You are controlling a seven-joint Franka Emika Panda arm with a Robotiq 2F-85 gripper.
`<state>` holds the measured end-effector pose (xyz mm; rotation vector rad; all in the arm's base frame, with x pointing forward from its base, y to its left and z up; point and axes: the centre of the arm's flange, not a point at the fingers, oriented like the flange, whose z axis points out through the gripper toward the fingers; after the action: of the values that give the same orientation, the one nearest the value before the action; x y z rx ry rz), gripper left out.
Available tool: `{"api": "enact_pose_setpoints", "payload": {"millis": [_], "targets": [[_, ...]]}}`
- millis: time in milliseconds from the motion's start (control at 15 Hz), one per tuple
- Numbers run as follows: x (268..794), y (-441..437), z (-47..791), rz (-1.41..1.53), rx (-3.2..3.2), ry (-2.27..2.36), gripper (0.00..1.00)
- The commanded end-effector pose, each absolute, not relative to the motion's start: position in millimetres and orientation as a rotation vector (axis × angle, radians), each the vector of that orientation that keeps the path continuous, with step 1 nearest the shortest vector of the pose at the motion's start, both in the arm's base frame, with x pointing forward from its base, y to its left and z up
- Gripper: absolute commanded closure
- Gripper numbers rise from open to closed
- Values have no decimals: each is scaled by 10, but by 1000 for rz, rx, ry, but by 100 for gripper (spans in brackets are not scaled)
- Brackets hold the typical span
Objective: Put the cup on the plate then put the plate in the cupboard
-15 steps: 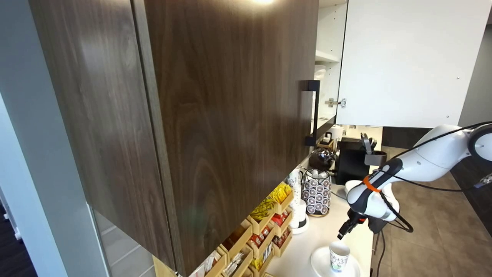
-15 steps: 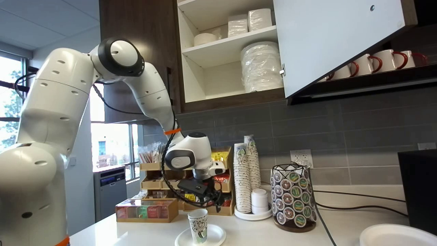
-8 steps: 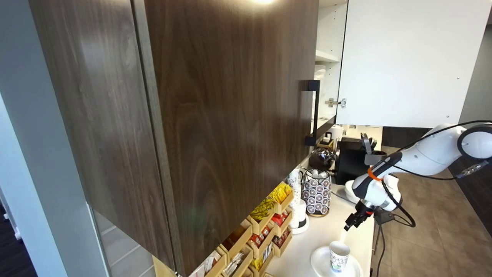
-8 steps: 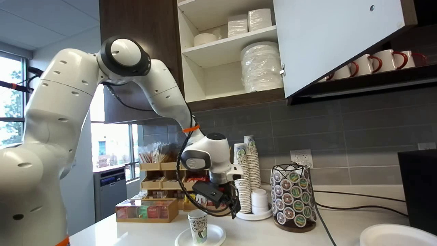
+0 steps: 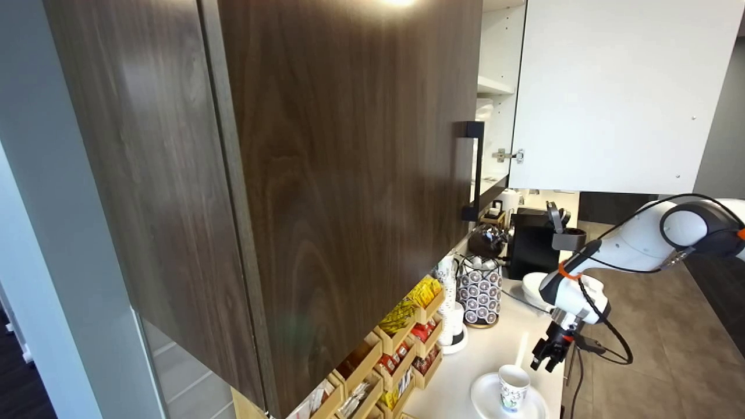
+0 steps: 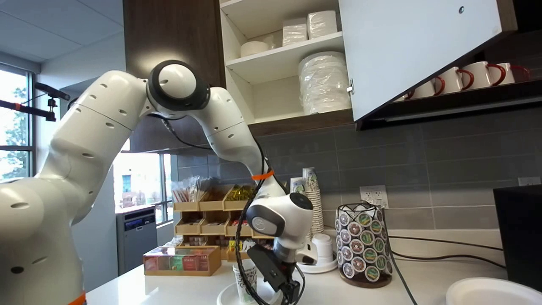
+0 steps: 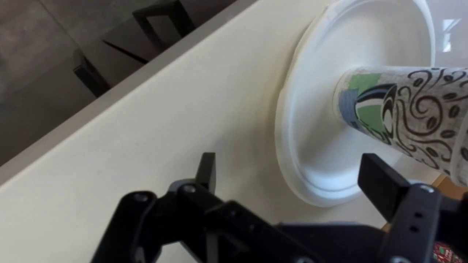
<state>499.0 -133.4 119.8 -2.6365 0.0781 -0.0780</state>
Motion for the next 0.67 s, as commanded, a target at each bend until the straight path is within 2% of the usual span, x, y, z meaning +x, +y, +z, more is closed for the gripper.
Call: {"api": "enact_pose_setpoints", "payload": {"millis": [0, 600], "targets": [[5138, -1344, 843, 15, -2538, 87, 0], [5256, -1302, 481, 135, -2442, 153, 0]]}}
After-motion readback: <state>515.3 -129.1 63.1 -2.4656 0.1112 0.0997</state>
